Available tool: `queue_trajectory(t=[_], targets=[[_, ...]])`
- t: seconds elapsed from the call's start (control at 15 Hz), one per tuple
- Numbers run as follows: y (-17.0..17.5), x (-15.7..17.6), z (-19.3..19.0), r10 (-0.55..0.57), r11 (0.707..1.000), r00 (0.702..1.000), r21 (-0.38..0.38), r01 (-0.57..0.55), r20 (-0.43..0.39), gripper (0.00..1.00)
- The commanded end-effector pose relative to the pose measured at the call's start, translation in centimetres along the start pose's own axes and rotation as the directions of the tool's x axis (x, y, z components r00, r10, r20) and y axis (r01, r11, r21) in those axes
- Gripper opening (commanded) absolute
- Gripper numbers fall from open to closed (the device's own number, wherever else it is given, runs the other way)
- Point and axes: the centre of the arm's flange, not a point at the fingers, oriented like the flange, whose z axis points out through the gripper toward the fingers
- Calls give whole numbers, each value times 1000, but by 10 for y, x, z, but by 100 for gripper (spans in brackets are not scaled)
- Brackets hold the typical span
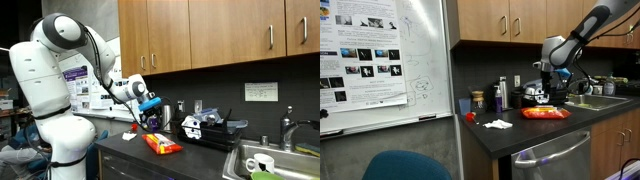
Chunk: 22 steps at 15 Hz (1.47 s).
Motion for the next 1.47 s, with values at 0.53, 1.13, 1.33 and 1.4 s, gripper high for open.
queue_trajectory(t=[0.53, 1.13, 1.33, 1.4], targets=[[3, 2, 1, 2, 1000, 1000, -1, -2, -1, 100], [3, 2, 2, 2, 1000, 1000, -1, -2, -1, 100], [2, -2, 7, 5, 1000, 1000, 10, -5, -2, 100], [2, -3, 8, 3, 1000, 1000, 9, -3, -3, 100]])
